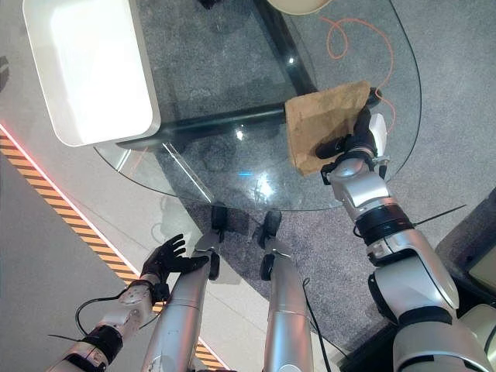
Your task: Wipe the table with a cloth and put it in the basket.
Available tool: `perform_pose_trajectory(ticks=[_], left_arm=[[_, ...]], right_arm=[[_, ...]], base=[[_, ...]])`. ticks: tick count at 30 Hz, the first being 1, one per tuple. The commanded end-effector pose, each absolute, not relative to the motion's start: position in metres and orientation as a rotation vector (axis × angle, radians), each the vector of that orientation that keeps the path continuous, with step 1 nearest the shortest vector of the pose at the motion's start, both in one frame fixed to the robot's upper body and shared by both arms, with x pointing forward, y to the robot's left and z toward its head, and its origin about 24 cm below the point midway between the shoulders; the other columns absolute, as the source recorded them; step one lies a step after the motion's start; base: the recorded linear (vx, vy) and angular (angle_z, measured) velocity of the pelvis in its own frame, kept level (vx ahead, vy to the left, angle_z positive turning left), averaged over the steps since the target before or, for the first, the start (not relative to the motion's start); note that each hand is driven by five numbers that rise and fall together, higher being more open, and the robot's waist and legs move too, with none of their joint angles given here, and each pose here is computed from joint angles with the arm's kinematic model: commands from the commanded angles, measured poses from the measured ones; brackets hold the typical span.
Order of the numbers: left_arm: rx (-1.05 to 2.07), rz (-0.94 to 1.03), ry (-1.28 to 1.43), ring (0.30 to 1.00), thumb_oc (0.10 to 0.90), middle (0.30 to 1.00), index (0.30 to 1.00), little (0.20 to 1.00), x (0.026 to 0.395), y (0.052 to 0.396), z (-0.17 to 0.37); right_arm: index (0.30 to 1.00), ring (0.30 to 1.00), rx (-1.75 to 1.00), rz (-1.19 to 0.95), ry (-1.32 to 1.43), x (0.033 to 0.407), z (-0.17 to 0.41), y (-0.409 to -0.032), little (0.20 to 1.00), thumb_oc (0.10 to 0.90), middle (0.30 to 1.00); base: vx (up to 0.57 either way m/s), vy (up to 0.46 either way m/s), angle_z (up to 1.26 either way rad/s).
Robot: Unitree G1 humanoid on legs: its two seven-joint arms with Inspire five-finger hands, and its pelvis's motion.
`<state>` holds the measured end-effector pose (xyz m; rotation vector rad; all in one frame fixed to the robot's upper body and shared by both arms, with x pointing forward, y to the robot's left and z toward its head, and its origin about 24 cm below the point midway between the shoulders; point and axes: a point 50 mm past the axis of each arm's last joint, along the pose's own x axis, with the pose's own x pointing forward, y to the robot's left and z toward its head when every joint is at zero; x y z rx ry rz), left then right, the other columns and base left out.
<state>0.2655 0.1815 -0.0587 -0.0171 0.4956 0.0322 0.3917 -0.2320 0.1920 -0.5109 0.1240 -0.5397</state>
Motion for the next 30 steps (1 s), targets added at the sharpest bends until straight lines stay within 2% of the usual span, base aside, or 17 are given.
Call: perform_pose_trajectory(ticks=[1, 2, 20, 30], left_arm=[[0.006, 0.025, 0.598, 0.9, 0.8, 0.9, 0.9, 0.9, 0.236, 0.182, -0.083], [0.006, 0.022, 0.597, 0.9, 0.8, 0.9, 0.9, 0.9, 0.236, 0.181, -0.083], [0.004, -0.022, 0.552, 0.9, 0.8, 0.9, 0.9, 0.9, 0.247, 0.167, -0.075], [-0.001, -0.018, 0.547, 0.9, 0.8, 0.9, 0.9, 0.9, 0.249, 0.163, -0.073]], right_arm=[[0.796, 0.796, -0.354, -0.28, 0.112, 0.4, 0.187, -0.157, 0.779, 0.679, 0.796], [0.3, 0.3, -0.365, -0.302, 0.121, 0.401, 0.187, -0.16, 0.2, 0.1, 0.3], [0.3, 0.3, -0.399, -0.394, 0.163, 0.41, 0.188, -0.182, 0.2, 0.1, 0.3], [0.3, 0.3, -0.372, -0.375, 0.15, 0.41, 0.184, -0.18, 0.2, 0.1, 0.3]], base=[[-0.02, 0.024, 0.05], [0.0, 0.0, 0.0], [-0.01, 0.0, 0.0], [-0.01, 0.001, 0.03]])
